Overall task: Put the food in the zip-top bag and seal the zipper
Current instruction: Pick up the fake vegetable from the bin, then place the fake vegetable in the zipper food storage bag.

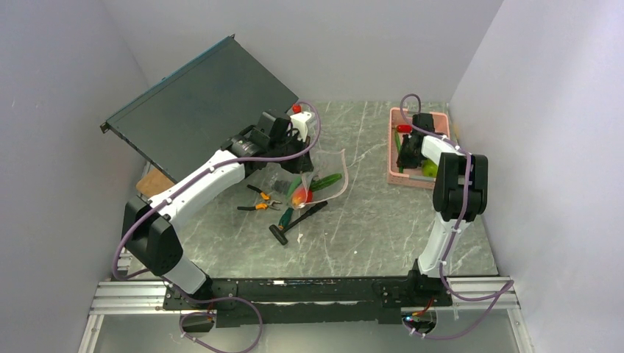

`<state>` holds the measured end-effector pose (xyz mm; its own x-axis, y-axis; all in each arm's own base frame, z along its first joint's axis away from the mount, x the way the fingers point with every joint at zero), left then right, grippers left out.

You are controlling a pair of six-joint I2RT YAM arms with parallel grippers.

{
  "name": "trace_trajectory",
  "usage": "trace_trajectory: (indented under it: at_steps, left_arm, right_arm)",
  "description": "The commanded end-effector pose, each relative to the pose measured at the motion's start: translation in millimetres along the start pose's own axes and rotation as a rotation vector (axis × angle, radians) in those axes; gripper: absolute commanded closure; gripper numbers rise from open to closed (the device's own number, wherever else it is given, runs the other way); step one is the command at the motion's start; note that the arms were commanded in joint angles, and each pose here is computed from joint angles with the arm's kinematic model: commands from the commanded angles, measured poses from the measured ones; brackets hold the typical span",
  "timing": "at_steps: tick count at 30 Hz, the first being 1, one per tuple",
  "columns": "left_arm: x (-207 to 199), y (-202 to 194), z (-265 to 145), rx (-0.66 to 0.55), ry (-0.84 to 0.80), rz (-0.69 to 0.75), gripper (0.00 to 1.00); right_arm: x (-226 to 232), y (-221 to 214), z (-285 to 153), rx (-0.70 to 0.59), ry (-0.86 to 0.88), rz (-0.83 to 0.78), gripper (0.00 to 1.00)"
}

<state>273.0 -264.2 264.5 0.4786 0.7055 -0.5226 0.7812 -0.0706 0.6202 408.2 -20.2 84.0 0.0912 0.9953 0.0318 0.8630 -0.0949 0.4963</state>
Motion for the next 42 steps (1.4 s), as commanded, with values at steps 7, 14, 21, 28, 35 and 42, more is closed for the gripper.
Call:
trace_trajectory:
  at_steps: [7, 14, 21, 28, 35, 42]
  left_arm:
    - [-7.6, 13.1, 0.5, -0.036, -0.031, 0.007, 1.0]
    - [-9.1, 13.2, 0.1, -0.035, -0.042, 0.005, 1.0]
    - [-8.8, 13.0, 0.3, -0.035, -0.041, 0.003, 1.0]
    - [-8.8, 13.0, 0.9, -0.035, -0.042, -0.001, 1.0]
    - [-12.0, 11.5, 0.6, -0.028, -0.067, -0.009, 1.0]
    - [-17.4, 14.7, -8.9, -0.05, -0.083, 0.003, 1.0]
  right_arm:
    - [-1.5, 18.4, -17.7, -0.097, -0.027, 0.009, 0.94]
    - [-0.3, 37.8, -68.0, -0.251, -0.029, 0.03, 1.0]
    - [19.6, 29.8, -133.3, -0.319, 0.123, 0.102, 1.0]
    - [76.7, -16.8, -206.3, -0.475, 0.569, -0.003, 1.0]
    - [135.1, -55.9, -287.0, -0.859, 0.814, -0.31, 1.0]
    - [168.0, -71.7, -313.7, -1.074, 1.006, -0.469, 1.0]
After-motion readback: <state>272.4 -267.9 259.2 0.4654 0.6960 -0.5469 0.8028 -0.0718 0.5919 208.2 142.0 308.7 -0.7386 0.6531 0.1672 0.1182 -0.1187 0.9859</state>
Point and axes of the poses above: each gripper's point midway between its finger pads, its own z axis out along the fingers, its own x axis along the line the jaws close on, y = z × x, the point moved 7 cm from there along -z, back along the fingers, and after that the axes turned 13 degrees about -z, right-handed, at the moved point
